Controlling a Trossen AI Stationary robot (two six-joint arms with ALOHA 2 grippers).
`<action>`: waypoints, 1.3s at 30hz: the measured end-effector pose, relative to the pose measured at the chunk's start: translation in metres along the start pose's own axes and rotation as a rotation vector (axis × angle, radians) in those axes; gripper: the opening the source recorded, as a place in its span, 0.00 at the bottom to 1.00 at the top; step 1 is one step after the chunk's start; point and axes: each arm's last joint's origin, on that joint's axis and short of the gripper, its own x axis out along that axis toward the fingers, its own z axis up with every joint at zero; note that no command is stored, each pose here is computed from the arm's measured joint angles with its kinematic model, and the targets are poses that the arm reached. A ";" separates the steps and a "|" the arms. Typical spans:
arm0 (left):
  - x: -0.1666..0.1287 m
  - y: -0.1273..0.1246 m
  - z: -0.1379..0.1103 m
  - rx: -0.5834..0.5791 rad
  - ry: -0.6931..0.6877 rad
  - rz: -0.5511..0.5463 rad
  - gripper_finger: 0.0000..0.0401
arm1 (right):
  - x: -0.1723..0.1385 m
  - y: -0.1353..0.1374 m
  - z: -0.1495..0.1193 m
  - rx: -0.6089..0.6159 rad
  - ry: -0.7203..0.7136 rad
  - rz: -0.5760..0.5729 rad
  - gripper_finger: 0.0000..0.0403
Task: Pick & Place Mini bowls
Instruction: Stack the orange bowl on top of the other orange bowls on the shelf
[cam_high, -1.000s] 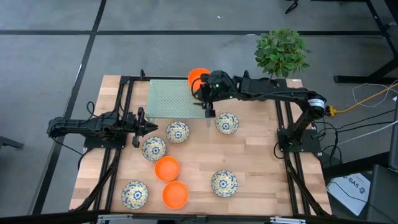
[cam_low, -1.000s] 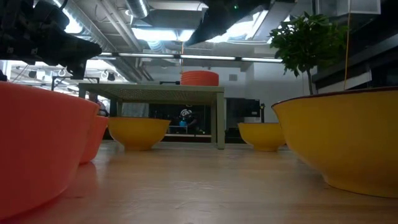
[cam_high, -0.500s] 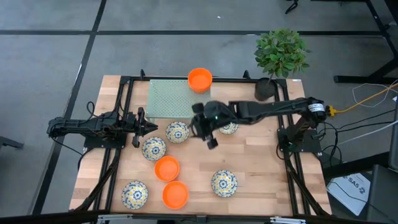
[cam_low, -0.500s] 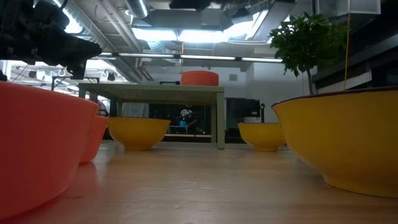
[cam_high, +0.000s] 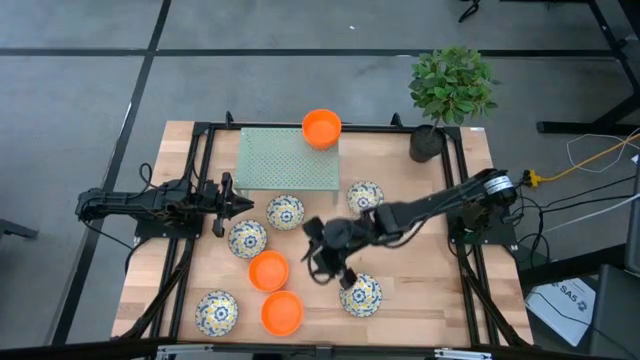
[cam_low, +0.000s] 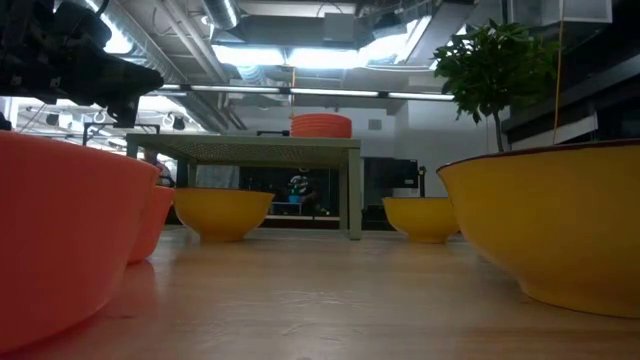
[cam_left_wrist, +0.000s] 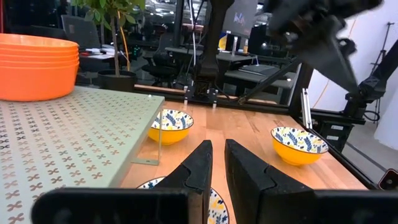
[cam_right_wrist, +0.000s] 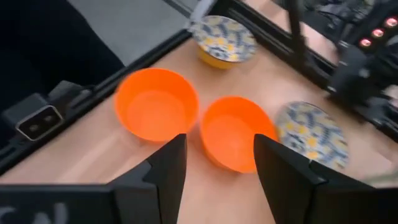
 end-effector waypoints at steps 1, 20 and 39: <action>0.000 0.000 0.000 0.000 0.002 0.001 0.09 | 0.005 0.006 0.001 -0.008 -0.004 0.012 0.46; 0.000 0.000 0.000 0.000 -0.002 0.000 0.09 | 0.088 0.098 -0.005 -0.143 -0.063 0.162 0.46; 0.000 0.000 0.000 0.000 -0.002 0.000 0.09 | 0.137 0.115 -0.029 -0.197 -0.147 0.170 0.46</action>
